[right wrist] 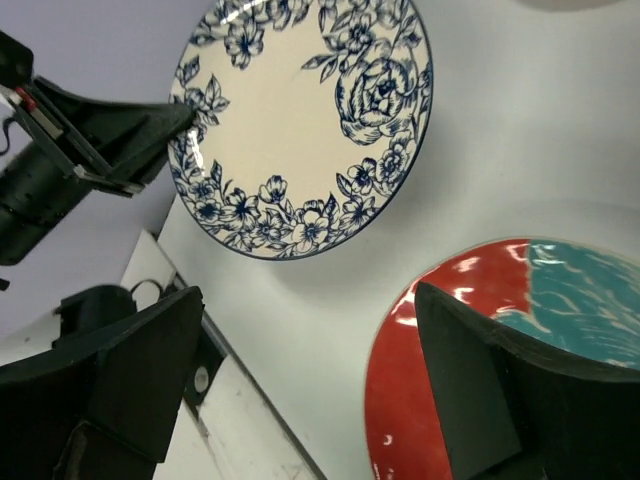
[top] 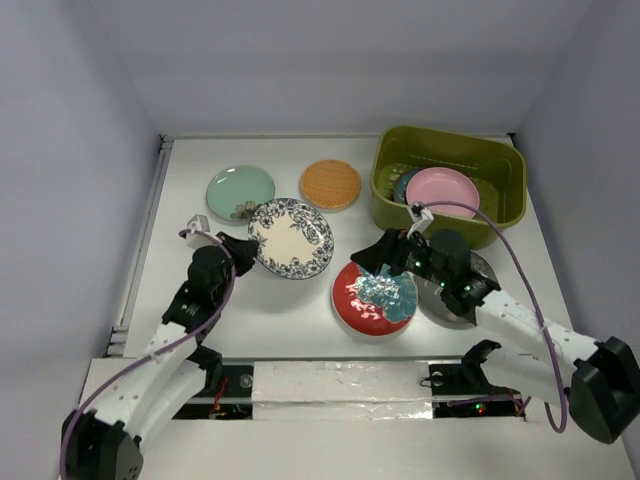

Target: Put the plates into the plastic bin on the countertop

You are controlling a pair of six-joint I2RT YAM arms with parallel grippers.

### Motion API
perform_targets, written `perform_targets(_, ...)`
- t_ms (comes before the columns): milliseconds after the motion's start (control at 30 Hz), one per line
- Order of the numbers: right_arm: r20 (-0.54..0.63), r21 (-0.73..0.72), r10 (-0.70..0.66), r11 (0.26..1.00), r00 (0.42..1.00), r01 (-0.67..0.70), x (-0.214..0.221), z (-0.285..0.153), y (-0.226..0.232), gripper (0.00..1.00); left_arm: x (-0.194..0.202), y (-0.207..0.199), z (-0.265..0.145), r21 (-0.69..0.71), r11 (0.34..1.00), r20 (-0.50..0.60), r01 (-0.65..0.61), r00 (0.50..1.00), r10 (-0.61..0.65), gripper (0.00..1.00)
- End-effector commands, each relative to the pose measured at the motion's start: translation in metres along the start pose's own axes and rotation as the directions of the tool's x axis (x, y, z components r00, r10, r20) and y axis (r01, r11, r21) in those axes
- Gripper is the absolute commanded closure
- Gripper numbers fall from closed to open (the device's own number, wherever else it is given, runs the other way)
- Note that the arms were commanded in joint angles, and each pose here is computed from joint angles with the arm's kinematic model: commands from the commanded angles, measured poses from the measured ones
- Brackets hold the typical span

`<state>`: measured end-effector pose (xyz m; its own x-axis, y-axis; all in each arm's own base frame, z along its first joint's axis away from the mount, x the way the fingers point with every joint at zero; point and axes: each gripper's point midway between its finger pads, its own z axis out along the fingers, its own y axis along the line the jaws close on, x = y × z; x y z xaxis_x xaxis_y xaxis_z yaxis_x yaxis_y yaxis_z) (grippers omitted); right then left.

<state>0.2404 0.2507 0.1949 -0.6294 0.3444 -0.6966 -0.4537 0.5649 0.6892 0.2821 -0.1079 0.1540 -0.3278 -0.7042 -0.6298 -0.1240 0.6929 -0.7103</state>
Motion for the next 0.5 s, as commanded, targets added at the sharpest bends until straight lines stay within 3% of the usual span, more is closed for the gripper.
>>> perform_targets(0, 0.113, -0.055, -0.057, 0.996, 0.992, 0.064, -0.034, 0.015, 0.029, 0.07, -0.025, -0.051, -0.024, 0.211, 0.975, 0.047, 0.070, 0.996, -0.081, 1.00)
perform_targets(367, 0.064, -0.017, -0.006, 1.000, 0.998, 0.007, -0.022, 0.055, 0.006, 0.06, -0.005, -0.105, -0.070, 0.499, 0.857, -0.139, 0.126, 0.988, -0.064, 1.00)
perform_targets(467, 0.066, -0.030, 0.007, 1.000, 0.998, -0.005, -0.021, 0.058, 0.007, 0.12, -0.003, -0.115, -0.079, 0.553, 0.823, -0.162, 0.132, 0.986, -0.049, 1.00)
